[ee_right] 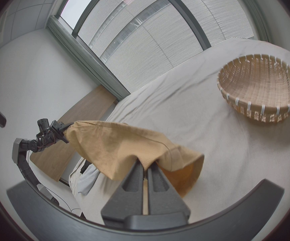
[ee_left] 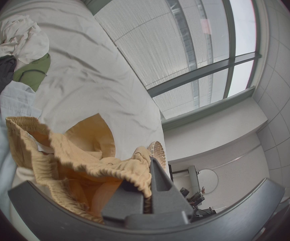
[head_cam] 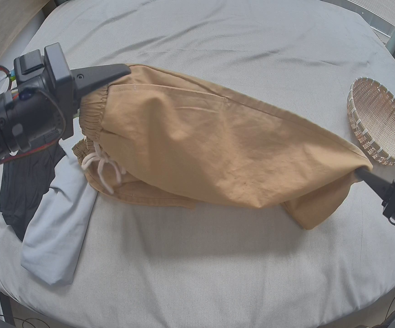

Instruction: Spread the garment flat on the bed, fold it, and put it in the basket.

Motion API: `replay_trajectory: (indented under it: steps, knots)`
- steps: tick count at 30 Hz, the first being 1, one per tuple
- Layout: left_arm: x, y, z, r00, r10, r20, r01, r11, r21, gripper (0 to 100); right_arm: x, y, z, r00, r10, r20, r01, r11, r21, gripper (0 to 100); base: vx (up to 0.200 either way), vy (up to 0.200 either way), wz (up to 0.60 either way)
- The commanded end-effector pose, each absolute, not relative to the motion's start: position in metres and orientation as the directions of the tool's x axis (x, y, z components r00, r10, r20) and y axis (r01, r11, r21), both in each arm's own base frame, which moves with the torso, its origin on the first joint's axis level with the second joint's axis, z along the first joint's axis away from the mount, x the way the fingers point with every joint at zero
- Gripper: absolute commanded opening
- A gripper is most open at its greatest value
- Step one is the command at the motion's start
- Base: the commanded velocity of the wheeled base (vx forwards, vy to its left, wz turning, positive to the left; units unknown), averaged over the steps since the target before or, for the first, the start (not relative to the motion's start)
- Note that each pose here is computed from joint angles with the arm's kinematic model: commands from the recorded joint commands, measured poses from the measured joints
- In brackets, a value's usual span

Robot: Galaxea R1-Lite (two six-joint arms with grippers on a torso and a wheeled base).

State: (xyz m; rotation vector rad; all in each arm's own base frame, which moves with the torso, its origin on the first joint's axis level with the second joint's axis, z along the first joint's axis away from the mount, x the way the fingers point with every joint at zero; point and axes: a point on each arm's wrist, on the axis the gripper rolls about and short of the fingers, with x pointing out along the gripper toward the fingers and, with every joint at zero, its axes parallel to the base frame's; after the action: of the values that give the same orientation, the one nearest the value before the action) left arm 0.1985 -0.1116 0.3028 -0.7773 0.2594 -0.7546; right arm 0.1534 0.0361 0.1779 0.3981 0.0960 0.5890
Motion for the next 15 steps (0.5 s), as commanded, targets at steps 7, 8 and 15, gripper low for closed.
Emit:
replay_trajectory:
  steps: [7, 8, 15]
  knots:
    - [0.194, -0.097, 0.273, 0.748, -0.663, 0.029, 0.471, 0.499, -0.727, 0, 0.169, 0.040, 0.123, 0.803, 0.568, -0.180, -0.438, 0.768, 0.466, 0, 0.000, 0.000, 0.00]
    - [0.193, -0.097, 0.272, 0.748, -0.663, 0.025, 0.468, 0.500, -0.728, 0, 0.168, 0.040, 0.122, 0.803, 0.568, -0.181, -0.437, 0.768, 0.468, 0, 0.000, 0.000, 0.00]
    - [0.190, -0.095, 0.263, 0.749, -0.662, 0.006, 0.456, 0.509, -0.730, 0, 0.169, 0.040, 0.123, 0.805, 0.571, -0.162, -0.448, 0.764, 0.465, 100, 0.000, 0.000, 0.00]
